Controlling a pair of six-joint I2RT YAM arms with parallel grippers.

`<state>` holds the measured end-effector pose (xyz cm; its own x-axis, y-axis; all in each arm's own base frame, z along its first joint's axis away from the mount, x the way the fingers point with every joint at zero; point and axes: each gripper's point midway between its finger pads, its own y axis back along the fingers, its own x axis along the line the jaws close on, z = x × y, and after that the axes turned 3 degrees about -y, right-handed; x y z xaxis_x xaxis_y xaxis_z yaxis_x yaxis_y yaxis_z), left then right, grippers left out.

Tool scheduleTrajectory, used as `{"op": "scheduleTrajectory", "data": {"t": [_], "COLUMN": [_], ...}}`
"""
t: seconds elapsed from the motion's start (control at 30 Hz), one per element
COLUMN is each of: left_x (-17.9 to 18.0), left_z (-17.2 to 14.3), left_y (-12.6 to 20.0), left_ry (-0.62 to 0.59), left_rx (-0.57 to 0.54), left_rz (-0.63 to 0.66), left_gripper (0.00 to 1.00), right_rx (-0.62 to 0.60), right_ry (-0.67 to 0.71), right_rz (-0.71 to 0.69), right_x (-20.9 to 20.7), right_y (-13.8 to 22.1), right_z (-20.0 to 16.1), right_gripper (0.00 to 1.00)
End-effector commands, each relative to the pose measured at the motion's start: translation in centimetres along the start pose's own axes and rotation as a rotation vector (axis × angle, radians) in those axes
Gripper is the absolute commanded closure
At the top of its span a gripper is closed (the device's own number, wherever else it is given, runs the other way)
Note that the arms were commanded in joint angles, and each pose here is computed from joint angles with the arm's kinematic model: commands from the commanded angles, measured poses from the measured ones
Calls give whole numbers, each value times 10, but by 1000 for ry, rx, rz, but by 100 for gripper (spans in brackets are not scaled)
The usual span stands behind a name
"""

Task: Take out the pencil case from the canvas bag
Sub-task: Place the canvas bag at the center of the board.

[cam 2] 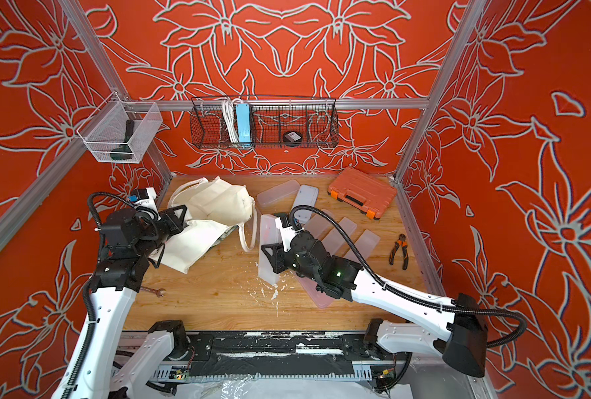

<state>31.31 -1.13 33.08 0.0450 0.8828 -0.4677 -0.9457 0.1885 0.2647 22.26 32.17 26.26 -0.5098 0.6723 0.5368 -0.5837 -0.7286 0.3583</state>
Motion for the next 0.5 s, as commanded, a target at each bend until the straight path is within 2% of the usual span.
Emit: {"op": "scheduleTrajectory", "data": {"t": [0.0, 0.43, 0.47], "left_x": [-29, 5, 16], "left_z": [38, 60, 55], "left_y": [4, -27, -40], "left_ry": [10, 167, 198], "left_rx": [-114, -207, -191], "left_rz": [-128, -125, -121], "left_gripper": [100, 100, 100], "right_rx": [-20, 24, 28], "right_ry": [-19, -22, -23], "right_rz": [-25, -62, -63], "right_x": [-5, -8, -8], "right_y": [6, -4, -5], "right_z": [5, 0, 0], "right_gripper": [81, 82, 82]}}
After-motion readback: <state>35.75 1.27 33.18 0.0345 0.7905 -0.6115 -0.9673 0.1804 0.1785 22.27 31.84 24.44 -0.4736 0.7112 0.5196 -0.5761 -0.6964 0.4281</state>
